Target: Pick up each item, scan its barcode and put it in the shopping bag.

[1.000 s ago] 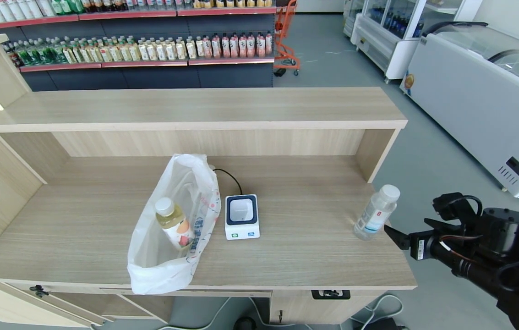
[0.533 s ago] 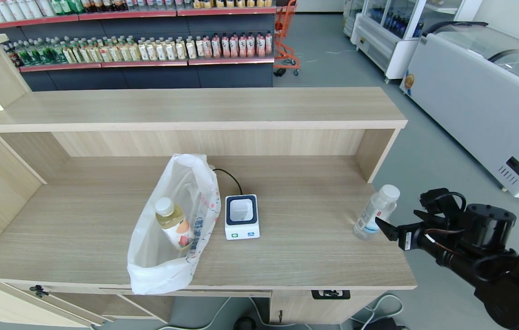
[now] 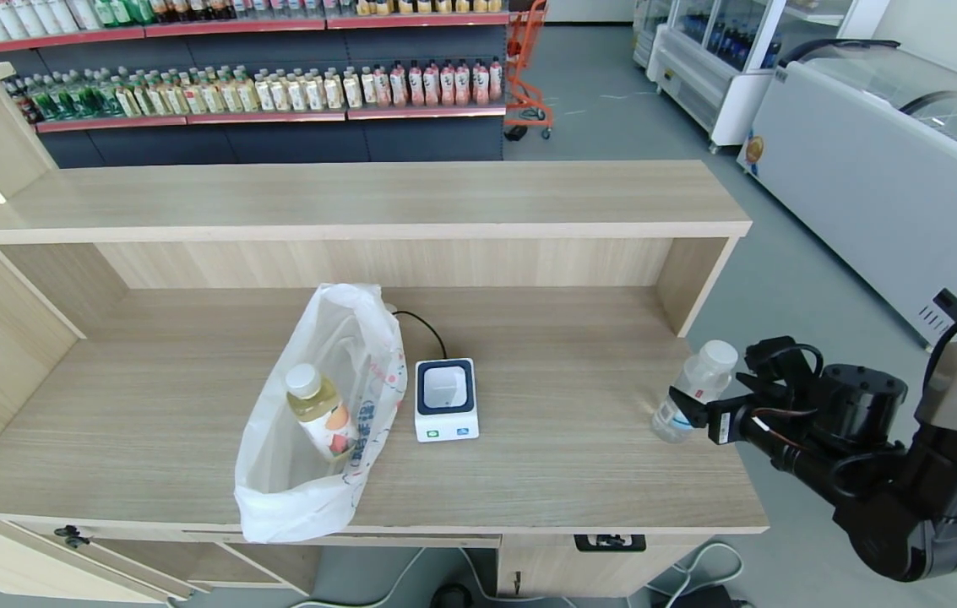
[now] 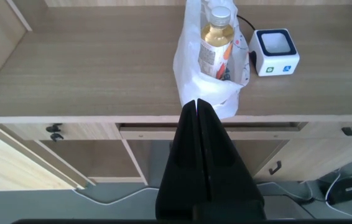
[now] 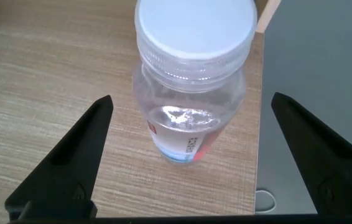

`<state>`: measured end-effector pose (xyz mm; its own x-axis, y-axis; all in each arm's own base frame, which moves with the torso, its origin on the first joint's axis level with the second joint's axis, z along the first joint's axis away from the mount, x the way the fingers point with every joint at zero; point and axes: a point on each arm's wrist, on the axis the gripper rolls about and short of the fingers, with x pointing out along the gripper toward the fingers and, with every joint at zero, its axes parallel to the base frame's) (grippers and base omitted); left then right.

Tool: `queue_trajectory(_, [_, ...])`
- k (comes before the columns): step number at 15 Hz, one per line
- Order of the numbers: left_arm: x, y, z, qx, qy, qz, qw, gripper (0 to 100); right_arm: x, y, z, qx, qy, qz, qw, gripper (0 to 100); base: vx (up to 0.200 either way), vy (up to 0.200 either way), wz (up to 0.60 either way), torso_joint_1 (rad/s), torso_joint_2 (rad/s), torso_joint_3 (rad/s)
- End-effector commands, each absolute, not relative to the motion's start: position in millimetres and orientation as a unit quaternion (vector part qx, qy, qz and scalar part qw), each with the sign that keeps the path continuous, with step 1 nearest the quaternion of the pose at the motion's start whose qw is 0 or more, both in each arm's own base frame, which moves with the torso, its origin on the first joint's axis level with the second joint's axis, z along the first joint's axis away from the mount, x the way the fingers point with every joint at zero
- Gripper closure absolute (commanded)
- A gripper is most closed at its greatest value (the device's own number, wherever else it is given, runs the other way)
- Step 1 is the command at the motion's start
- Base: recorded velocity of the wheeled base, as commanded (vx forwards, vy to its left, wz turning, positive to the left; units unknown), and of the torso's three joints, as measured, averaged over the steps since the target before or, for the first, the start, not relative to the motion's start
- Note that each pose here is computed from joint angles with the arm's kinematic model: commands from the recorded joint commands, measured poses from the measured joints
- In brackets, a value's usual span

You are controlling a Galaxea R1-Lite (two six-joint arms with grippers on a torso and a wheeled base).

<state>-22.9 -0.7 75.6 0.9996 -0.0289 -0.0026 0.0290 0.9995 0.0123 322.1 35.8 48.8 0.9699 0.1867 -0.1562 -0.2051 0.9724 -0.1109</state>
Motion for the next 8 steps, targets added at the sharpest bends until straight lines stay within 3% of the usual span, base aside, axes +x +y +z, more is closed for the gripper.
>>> queue_trajectory(1, [-22.9, -0.7, 75.4, 0.006, 0.001, -0.015, 1.000, 100, 328.2, 37.3, 40.7, -0.064, 0.078, 0.101, 0.990, 0, 0.000, 0.000, 0.00, 0.000, 0.00, 0.000])
queue_trajectory(8, [-22.9, -0.7, 75.4, 0.006, 0.001, -0.015, 1.000, 100, 343.8, 39.8, 29.7, -0.064, 0.077, 0.108, 0.989, 0, 0.000, 0.000, 0.00, 0.000, 0.00, 0.000])
